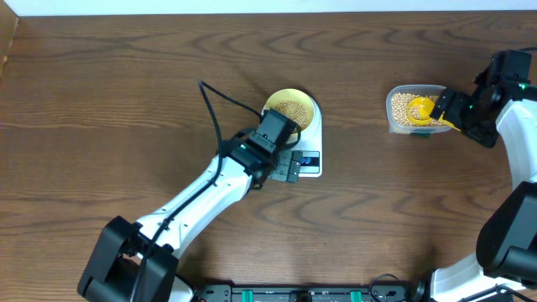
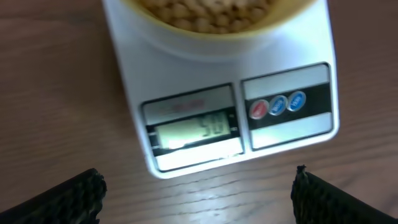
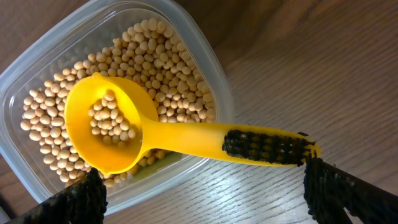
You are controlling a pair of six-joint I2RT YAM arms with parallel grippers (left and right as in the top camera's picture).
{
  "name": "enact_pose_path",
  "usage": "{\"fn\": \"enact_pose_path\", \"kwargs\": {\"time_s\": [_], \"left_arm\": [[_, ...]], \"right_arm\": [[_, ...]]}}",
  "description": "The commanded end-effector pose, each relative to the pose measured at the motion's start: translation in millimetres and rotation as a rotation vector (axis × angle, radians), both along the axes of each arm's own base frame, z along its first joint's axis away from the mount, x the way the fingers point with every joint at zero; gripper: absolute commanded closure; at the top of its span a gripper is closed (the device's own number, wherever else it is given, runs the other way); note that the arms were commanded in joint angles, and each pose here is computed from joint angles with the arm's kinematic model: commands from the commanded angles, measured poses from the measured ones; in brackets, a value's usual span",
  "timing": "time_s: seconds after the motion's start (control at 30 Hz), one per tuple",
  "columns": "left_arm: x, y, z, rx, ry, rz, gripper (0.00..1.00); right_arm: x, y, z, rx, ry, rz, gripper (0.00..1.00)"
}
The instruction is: Scoop item into bowl and weigh 50g on scale
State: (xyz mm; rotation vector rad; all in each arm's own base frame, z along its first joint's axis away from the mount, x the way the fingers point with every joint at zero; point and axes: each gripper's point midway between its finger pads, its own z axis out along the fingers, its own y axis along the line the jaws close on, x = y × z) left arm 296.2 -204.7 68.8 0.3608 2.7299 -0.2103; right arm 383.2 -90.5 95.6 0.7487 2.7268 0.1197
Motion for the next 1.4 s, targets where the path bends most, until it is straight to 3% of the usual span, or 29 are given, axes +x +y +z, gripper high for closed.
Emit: {"fn": "enact_pose_path", "kwargs": {"time_s": [0.0, 0.43, 0.73, 1.37], "left_arm": [[-12.7, -10.7, -13.1, -0.029, 0.043, -0.052, 0.02], [-44.0, 1.2, -41.8, 0.014, 0.140, -0.073, 0.02], [-42.5, 12.2, -49.8, 0.064, 0.128, -0.044, 0.02], [-44.7, 0.8, -67.0, 0.034, 0.163, 0.040, 0.02]], "right_arm": [[0.7, 0.7, 3.6, -0.002, -0.009, 0.007, 0.01], [0.7, 0.7, 3.6, -0.002, -0.009, 0.007, 0.01], [0.6, 0.7, 3.6, -0.002, -0.009, 0.007, 0.01], [0.6, 0.7, 3.6, -0.002, -0.009, 0.007, 0.01]]}}
